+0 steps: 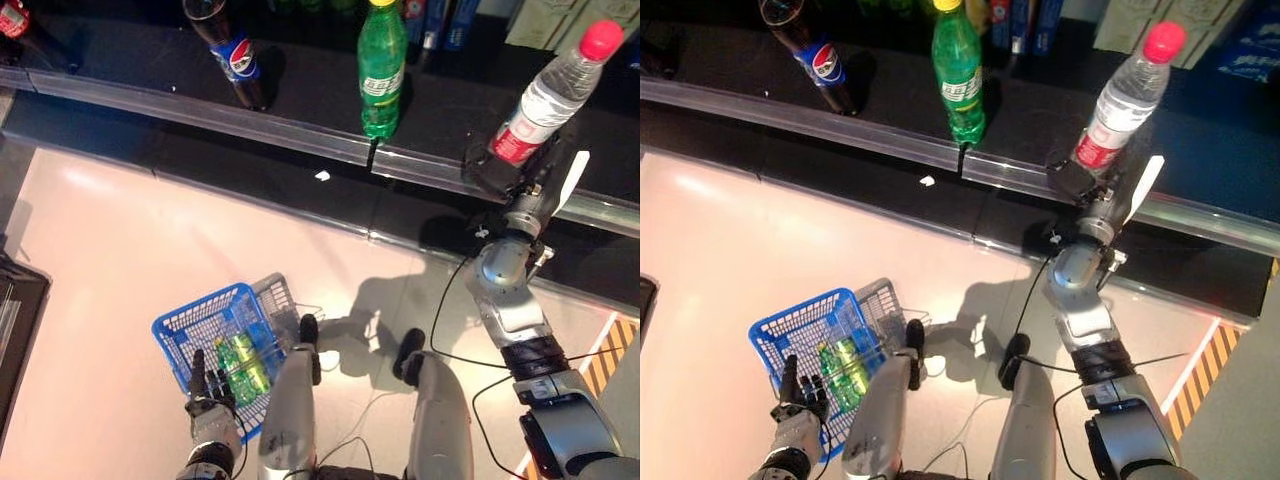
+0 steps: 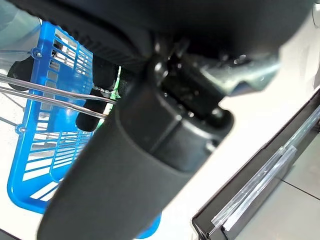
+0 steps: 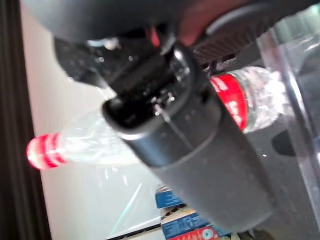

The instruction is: Pick up the drink and place into the basket.

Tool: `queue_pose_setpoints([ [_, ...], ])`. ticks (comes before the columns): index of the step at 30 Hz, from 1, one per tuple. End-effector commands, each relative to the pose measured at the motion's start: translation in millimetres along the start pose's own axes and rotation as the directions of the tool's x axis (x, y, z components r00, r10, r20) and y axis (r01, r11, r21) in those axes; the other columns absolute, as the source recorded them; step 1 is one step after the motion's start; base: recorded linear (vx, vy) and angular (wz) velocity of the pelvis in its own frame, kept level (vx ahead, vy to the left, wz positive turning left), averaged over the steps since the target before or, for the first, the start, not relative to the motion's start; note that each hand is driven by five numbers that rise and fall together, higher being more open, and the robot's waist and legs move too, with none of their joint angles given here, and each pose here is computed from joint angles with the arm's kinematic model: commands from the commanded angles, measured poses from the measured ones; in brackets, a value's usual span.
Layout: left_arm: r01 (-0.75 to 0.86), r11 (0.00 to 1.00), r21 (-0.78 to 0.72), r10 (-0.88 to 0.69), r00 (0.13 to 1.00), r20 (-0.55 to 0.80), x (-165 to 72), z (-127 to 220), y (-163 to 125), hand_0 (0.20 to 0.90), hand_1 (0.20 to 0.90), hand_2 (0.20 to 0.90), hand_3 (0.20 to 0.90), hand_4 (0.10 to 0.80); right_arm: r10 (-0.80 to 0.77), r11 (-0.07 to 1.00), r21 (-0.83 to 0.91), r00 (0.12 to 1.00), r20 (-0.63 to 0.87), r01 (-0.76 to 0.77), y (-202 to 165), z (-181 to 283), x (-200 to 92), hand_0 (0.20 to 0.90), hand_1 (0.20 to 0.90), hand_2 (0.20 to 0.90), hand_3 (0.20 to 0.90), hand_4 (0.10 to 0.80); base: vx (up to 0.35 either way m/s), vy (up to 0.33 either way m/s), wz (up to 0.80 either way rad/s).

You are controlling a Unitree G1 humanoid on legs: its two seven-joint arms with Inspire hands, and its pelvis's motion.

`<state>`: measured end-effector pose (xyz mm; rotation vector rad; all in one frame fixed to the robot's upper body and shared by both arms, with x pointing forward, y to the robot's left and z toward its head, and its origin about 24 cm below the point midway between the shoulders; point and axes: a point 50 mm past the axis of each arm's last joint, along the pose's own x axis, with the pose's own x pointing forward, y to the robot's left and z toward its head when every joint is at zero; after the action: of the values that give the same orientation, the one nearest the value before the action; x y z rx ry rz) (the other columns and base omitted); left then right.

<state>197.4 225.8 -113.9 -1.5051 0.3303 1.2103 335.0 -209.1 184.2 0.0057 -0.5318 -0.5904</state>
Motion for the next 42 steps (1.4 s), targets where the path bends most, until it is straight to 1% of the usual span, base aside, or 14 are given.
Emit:
queue_pose_setpoints([
  [1,0.151,0.981,0.120,-0.171,0.968,0.183,-1.6,47.3,-23.5,0.300,0.300,0.300,0.200,0.100,-0.038,0.988,0.153,0.973,0.226,0.003,16.6,61.7,30.4,0.900,0.900,0.900,0.900,0.800,0.000,0.000,0.00],
  [10,0.192,0.970,0.146,-0.216,0.961,0.174,-3.0,44.6,-36.1,0.300,0.300,0.300,0.200,0.100,-0.089,0.990,0.126,0.964,0.251,0.059,15.8,72.9,53.3,0.900,0.900,0.900,0.900,0.800,-0.005,-0.004,0.03],
  [11,0.198,0.969,0.150,-0.223,0.959,0.173,-3.0,45.2,-37.5,0.300,0.300,0.300,0.200,0.100,-0.100,0.991,0.116,0.963,0.249,0.073,14.3,74.0,57.7,0.745,0.745,0.745,0.719,0.619,-0.008,0.007,0.05],
  [12,0.205,0.966,0.154,-0.231,0.958,0.172,-3.1,45.1,-38.4,0.300,0.300,0.300,0.200,0.100,-0.110,0.990,0.115,0.963,0.247,0.084,12.4,74.6,62.0,0.625,0.625,0.625,0.579,0.479,-0.011,0.011,0.09],
  [13,0.211,0.965,0.157,-0.237,0.957,0.170,-3.3,44.4,-39.0,0.300,0.300,0.300,0.200,0.100,-0.119,0.989,0.113,0.962,0.244,0.094,11.1,75.3,65.3,0.300,0.300,0.300,0.200,0.100,-0.009,0.014,0.15],
  [22,0.224,0.960,0.169,-0.252,0.953,0.166,-2.8,48.9,-41.2,0.300,0.300,0.300,0.200,0.100,-0.170,0.983,0.103,0.958,0.232,0.149,-2.3,75.1,80.0,0.300,0.300,0.300,0.200,0.100,-0.009,0.004,0.05],
  [30,0.275,0.954,0.120,-0.293,0.939,0.180,-3.8,53.6,-43.7,0.300,0.300,0.300,0.200,0.100,-0.162,0.983,0.129,0.952,0.261,0.132,-5.1,79.9,78.0,0.300,0.300,0.300,0.200,0.100,-0.033,0.019,0.04],
  [36,0.384,0.920,0.076,-0.392,0.897,0.204,-10.0,59.1,-55.8,0.300,0.300,0.300,0.200,0.100,-0.070,0.987,0.163,0.937,0.342,0.014,0.7,92.3,57.0,0.300,0.300,0.300,0.200,0.100,-0.032,0.050,0.00],
  [39,0.453,0.887,0.093,-0.462,0.859,0.220,-15.8,61.5,-65.5,0.300,0.300,0.300,0.200,0.100,-0.009,0.981,0.182,0.918,0.396,-0.070,1.2,97.2,37.8,0.300,0.300,0.300,0.200,0.100,-0.012,0.023,-0.01],
  [42,0.475,0.871,0.122,-0.491,0.840,0.230,-20.1,62.6,-70.6,0.300,0.300,0.300,0.200,0.100,0.055,0.970,0.189,0.902,0.429,-0.150,2.4,100.6,21.5,0.300,0.300,0.300,0.200,0.100,0.004,0.010,0.00],
])
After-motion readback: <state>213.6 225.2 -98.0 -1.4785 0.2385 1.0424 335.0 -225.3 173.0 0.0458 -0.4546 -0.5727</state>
